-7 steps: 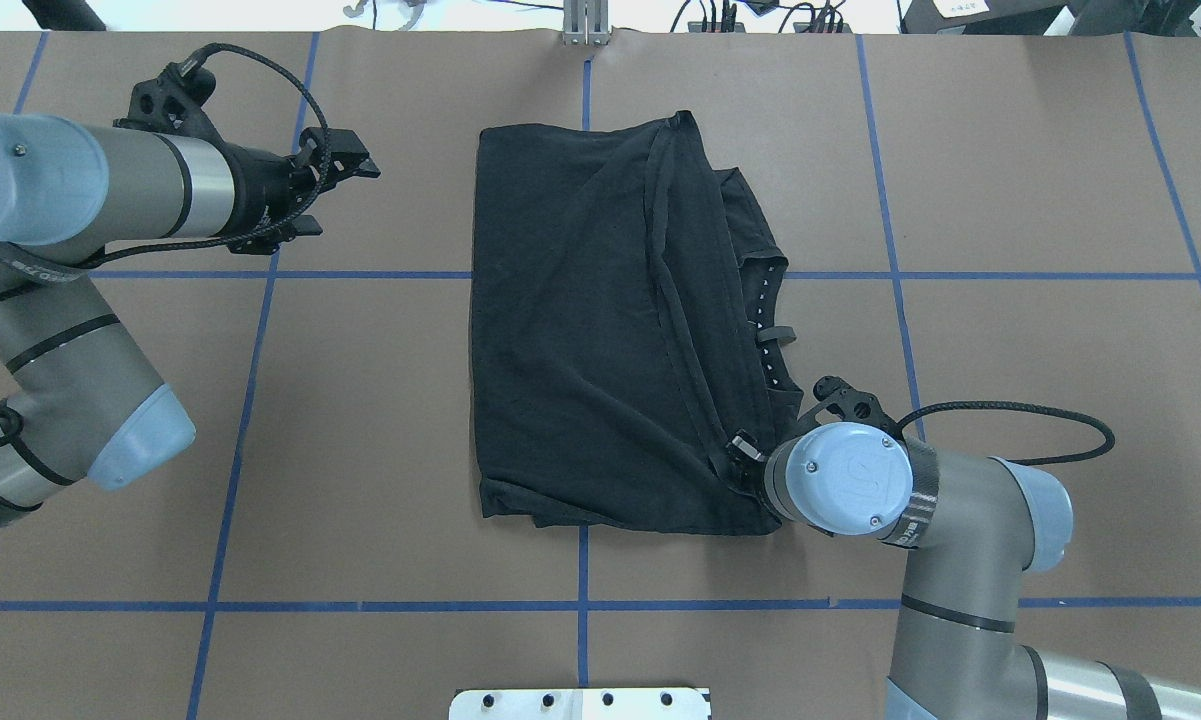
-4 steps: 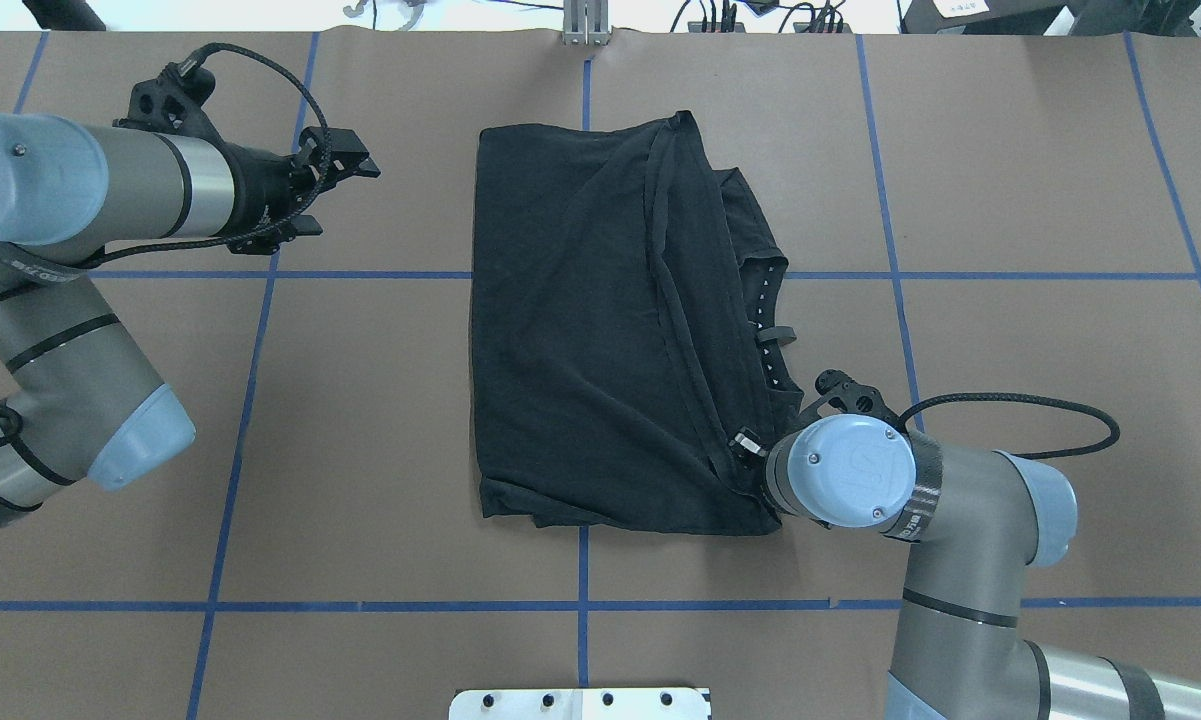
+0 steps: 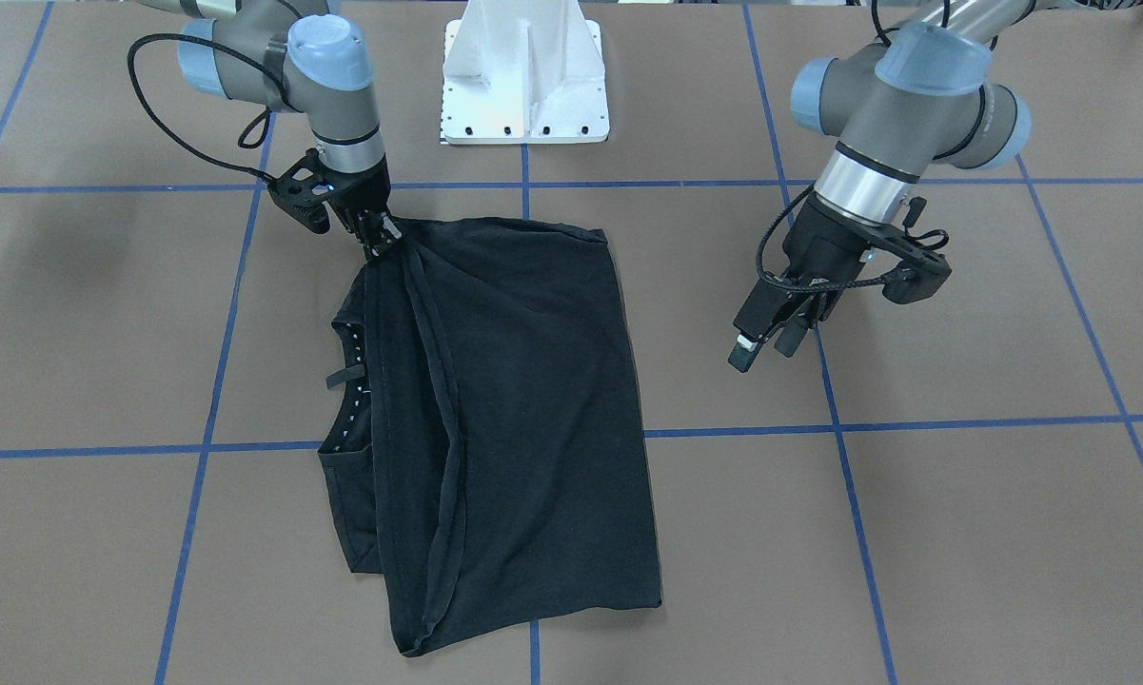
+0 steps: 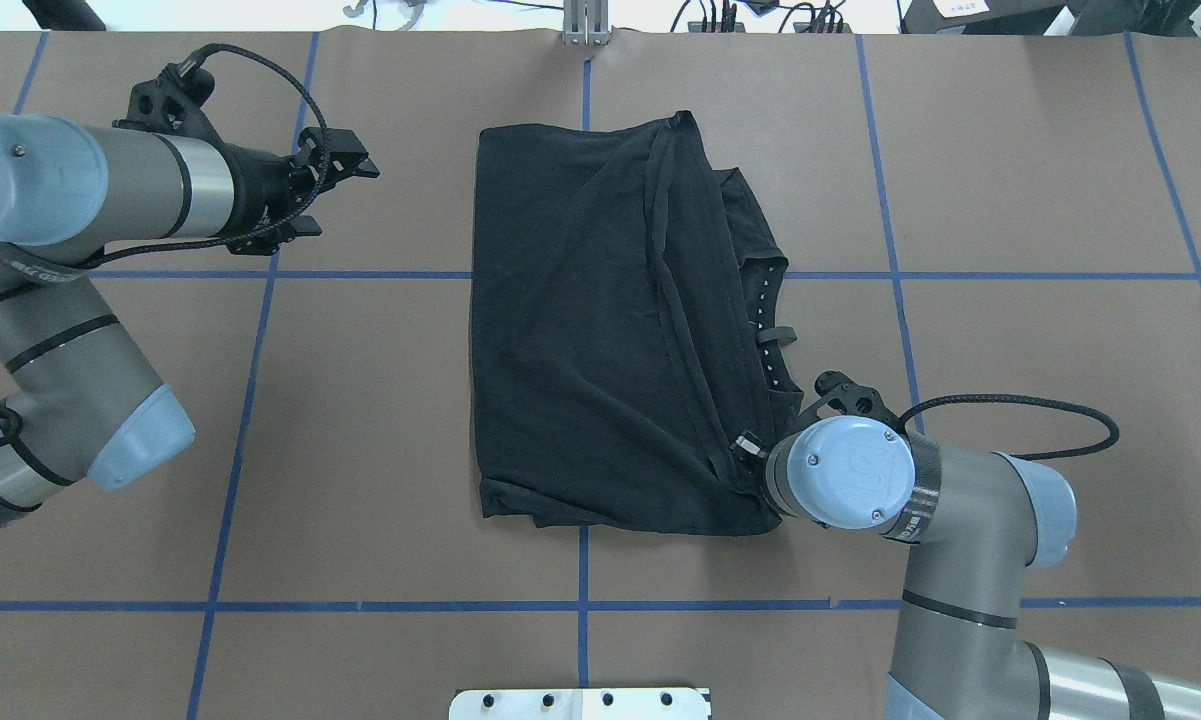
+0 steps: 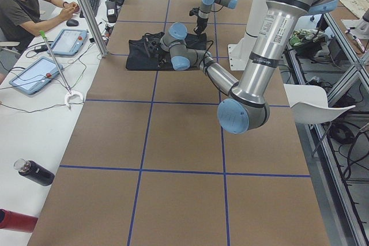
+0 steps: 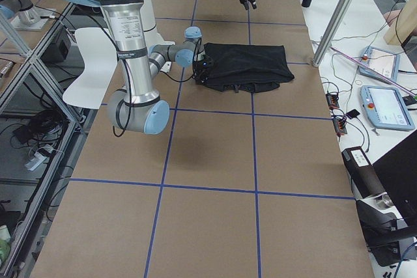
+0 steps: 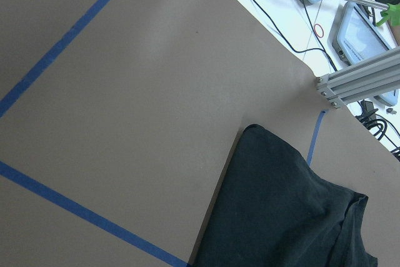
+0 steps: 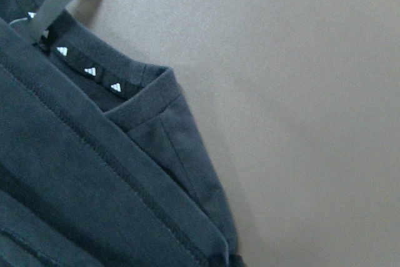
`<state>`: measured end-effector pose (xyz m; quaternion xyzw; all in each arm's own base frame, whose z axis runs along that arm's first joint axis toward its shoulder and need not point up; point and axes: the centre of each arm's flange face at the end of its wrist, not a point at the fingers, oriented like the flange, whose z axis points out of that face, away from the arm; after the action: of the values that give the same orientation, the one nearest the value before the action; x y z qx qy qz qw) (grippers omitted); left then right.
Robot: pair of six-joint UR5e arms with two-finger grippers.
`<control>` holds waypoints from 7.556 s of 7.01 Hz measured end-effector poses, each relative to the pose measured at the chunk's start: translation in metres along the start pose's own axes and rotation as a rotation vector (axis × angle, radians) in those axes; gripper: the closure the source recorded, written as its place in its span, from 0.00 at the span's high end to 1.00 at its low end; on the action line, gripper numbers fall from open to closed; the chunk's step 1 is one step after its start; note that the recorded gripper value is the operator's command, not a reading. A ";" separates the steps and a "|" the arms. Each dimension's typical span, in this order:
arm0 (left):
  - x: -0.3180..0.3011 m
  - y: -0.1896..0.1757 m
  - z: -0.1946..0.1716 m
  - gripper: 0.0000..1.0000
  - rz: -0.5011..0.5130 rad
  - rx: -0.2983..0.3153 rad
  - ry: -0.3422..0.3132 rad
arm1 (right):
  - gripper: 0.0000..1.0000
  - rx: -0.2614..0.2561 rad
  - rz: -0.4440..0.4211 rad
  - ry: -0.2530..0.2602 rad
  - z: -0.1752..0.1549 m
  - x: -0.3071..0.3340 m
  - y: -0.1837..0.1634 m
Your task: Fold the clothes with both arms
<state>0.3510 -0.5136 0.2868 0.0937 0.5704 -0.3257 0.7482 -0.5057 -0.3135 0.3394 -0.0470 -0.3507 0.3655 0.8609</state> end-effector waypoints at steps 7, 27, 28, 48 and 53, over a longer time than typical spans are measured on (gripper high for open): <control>-0.020 0.137 -0.020 1.00 -0.218 -0.042 0.061 | 0.00 -0.056 -0.039 0.010 -0.046 0.016 0.006; -0.060 0.340 0.027 0.79 -0.271 -0.101 -0.083 | 0.00 -0.075 -0.045 0.027 -0.044 0.022 0.008; -0.062 0.341 0.030 0.79 -0.269 -0.098 -0.089 | 0.00 -0.075 -0.045 0.028 -0.044 0.023 0.009; 0.030 0.270 -0.100 0.00 -0.351 -0.149 -0.012 | 0.00 -0.285 0.045 -0.076 -0.163 0.020 -0.084; 0.060 0.175 -0.044 0.00 -0.245 -0.008 -0.022 | 0.00 -0.260 0.041 -0.099 -0.145 -0.075 -0.166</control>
<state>0.4283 -0.3793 0.1764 0.0170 0.5708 -0.4133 0.7093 -0.3511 -0.4586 0.2439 -0.1473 -0.4360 0.3365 0.8215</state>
